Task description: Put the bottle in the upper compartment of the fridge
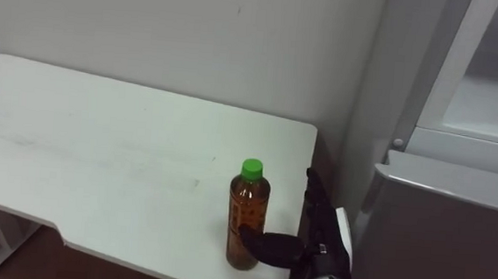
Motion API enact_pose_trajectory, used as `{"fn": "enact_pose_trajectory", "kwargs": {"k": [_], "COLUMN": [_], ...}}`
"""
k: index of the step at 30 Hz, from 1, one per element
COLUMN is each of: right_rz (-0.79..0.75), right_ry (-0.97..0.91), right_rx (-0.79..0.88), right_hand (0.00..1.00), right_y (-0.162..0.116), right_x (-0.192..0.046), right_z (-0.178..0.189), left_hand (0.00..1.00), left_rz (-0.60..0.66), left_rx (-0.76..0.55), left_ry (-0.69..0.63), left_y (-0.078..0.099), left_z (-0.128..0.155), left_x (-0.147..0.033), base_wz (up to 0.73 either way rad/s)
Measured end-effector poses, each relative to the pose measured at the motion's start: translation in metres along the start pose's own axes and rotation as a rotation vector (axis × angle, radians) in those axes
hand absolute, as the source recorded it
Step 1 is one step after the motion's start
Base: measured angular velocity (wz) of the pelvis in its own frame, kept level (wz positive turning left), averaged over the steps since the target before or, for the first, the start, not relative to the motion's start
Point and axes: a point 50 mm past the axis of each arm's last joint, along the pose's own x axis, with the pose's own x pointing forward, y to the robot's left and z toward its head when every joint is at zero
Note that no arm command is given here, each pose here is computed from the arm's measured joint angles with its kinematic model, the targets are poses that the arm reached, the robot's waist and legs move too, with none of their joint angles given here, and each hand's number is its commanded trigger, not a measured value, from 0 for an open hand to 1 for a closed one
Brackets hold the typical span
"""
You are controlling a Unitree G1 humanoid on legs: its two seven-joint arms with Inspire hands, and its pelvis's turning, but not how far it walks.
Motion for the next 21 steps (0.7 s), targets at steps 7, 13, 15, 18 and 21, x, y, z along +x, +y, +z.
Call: {"fn": "enact_pose_trajectory", "kwargs": {"k": [7, 13, 15, 18, 21], "right_rz": [-0.005, -0.01, -0.012, -0.016, -0.028], "right_ry": [0.049, 0.102, 0.128, 0.154, 0.189], "right_rx": [-0.025, -0.05, -0.057, -0.066, -0.076], "right_hand": [0.0, 0.0, 0.0, 0.0, 0.0], "right_y": [-0.001, -0.003, -0.004, -0.005, -0.007], "right_x": [-0.001, -0.002, -0.003, -0.003, -0.003], "right_z": [-0.012, -0.026, -0.029, -0.033, -0.04], "left_hand": [0.0, 0.0, 0.0, 0.0, 0.0], "left_rz": [0.006, 0.015, 0.014, 0.015, 0.012], "left_rx": [0.002, 0.0, 0.002, 0.004, 0.016], "left_ry": [-0.021, -0.023, -0.018, -0.013, -0.031], "left_y": [0.001, 0.002, 0.001, 0.001, -0.001], "left_z": [0.005, 0.006, 0.005, 0.005, 0.007], "left_x": [0.0, 0.0, 0.0, 0.0, -0.002], "base_wz": [0.02, 0.0, 0.0, 0.08, 0.13]}}
